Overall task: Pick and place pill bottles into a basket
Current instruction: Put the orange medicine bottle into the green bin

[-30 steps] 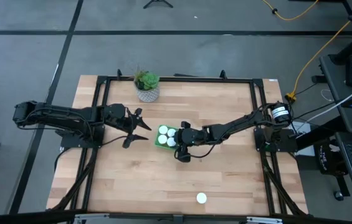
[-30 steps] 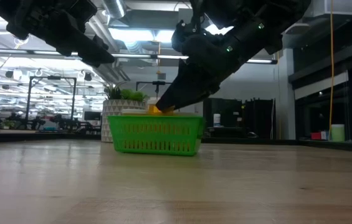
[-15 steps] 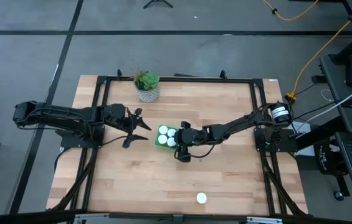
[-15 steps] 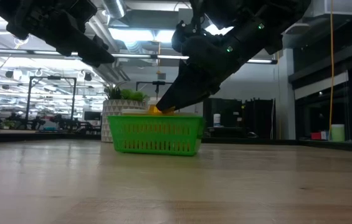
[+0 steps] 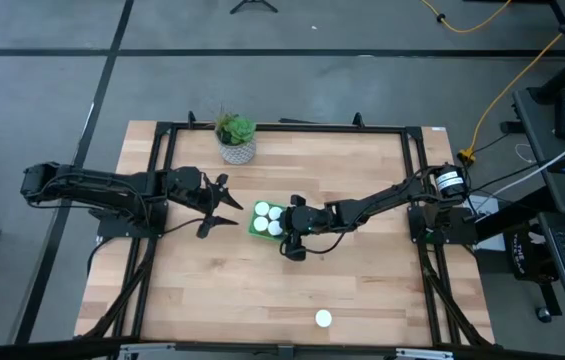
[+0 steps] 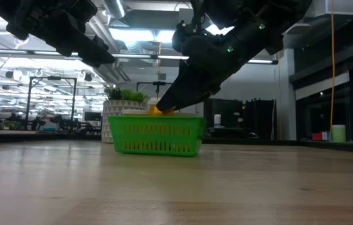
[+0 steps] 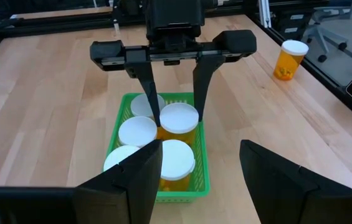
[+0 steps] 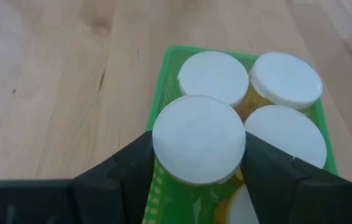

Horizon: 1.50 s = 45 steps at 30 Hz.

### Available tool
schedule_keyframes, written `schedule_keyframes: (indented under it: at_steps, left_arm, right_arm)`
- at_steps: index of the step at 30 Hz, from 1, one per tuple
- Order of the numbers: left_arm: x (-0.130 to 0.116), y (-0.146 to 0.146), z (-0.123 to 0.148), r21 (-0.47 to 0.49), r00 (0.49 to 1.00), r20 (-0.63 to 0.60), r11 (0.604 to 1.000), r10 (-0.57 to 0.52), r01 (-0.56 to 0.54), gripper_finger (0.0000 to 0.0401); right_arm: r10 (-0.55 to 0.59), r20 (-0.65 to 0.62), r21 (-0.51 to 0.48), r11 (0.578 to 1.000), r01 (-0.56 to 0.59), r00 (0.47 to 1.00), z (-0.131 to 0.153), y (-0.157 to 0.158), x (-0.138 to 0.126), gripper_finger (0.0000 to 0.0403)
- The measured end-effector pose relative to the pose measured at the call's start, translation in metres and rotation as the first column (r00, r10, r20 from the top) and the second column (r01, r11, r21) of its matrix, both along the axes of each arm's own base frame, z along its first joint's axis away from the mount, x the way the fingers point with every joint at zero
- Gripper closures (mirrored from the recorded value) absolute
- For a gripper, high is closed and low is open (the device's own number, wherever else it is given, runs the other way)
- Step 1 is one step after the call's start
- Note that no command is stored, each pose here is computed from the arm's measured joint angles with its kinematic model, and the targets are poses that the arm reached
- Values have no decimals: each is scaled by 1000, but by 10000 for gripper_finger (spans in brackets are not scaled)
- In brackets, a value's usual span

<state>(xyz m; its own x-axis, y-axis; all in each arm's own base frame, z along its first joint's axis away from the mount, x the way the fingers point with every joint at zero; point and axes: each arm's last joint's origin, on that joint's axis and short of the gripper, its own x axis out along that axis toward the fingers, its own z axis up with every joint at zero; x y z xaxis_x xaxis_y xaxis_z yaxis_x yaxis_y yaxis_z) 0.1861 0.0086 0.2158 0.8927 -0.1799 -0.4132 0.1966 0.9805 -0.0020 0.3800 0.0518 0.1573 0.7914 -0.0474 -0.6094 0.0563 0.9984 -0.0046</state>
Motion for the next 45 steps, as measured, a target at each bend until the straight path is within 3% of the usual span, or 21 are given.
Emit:
schedule_keyframes:
  at_steps: [11, 45]
  left_arm:
    - [0, 0, 0, 0, 1000, -3, 1000, 0, 0, 191]
    - [0, 0, 0, -1, 1000, -6, 1000, 0, 0, 191]
  right_arm:
    - [-3, -6, -7, 1000, 3, 1000, -8, 0, 2, 172]
    - [32, -2, -41, 999, -32, 999, -9, 0, 3, 169]
